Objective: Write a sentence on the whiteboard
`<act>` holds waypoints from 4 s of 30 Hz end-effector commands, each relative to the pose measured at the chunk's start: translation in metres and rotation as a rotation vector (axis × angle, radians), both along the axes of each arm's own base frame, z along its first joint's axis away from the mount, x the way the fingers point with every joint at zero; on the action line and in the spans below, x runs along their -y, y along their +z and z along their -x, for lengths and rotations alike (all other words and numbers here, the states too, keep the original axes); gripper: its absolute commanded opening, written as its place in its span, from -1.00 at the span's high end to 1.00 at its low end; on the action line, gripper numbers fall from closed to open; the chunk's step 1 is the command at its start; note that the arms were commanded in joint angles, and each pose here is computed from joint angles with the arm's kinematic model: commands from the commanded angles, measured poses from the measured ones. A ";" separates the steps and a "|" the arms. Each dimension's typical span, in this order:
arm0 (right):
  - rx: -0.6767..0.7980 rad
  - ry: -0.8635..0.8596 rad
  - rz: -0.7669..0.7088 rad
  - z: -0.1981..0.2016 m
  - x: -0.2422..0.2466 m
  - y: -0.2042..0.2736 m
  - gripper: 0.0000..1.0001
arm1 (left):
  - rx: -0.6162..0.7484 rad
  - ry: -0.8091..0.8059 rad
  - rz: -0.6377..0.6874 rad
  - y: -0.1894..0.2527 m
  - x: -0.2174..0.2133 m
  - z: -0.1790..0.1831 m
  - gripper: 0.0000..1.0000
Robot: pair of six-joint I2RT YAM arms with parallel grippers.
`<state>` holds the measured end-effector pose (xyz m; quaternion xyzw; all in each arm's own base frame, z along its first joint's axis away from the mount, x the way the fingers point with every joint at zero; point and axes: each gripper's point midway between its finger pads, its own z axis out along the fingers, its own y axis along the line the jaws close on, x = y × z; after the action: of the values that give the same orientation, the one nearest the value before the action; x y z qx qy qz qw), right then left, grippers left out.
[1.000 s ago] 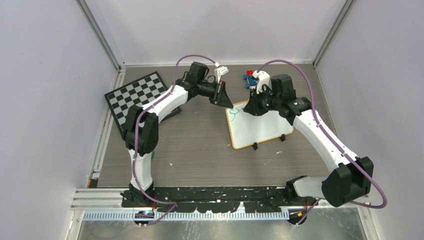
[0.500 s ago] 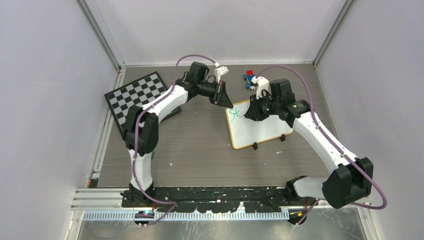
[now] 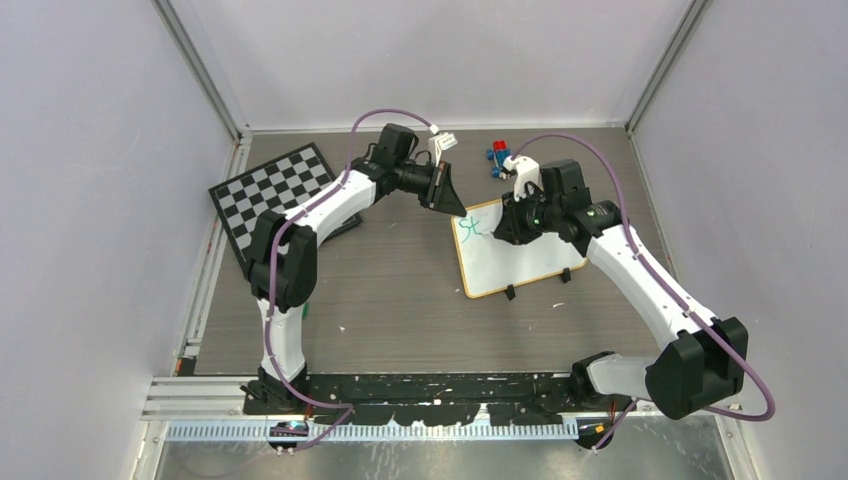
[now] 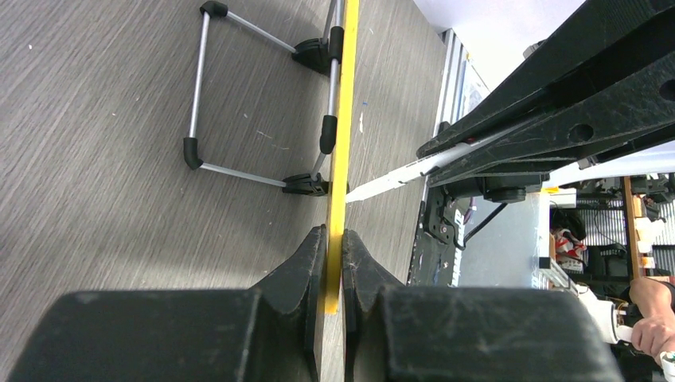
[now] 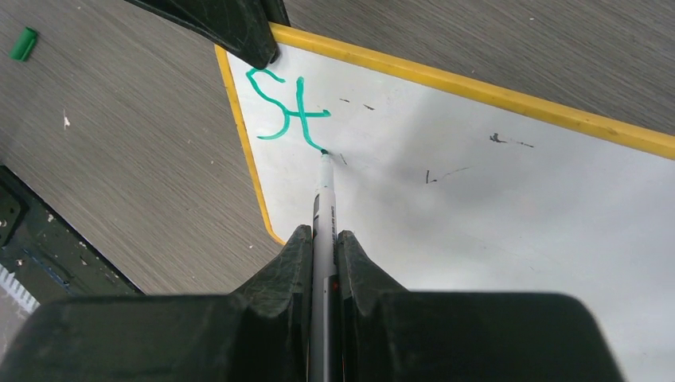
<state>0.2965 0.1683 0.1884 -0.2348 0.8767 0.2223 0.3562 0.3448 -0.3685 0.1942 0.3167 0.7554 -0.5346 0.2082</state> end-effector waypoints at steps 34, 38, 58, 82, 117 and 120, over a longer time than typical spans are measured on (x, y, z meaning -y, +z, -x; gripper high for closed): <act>0.144 0.017 -0.116 -0.009 0.000 0.047 0.99 | 0.044 -0.142 -0.055 -0.002 -0.009 0.026 1.00; 0.151 0.005 -0.107 -0.012 0.001 0.046 0.99 | 0.043 -0.143 -0.054 -0.003 -0.009 0.026 1.00; 0.120 0.045 -0.045 -0.009 -0.010 0.030 0.99 | 0.041 -0.165 -0.046 -0.003 -0.005 0.027 1.00; 0.112 -0.015 0.027 -0.014 0.003 0.015 0.99 | 0.046 -0.181 -0.062 -0.008 -0.003 0.023 1.00; 0.136 -0.055 -0.005 -0.026 0.000 0.031 1.00 | 0.050 -0.190 -0.078 -0.012 -0.006 0.026 1.00; 0.144 -0.066 -0.007 -0.030 0.002 0.033 0.99 | 0.050 -0.191 -0.078 -0.012 -0.006 0.026 1.00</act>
<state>0.3012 0.1666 0.1922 -0.2303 0.8756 0.2086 0.3698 0.3353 -0.3561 0.1849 0.3950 0.7439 -0.5049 0.1892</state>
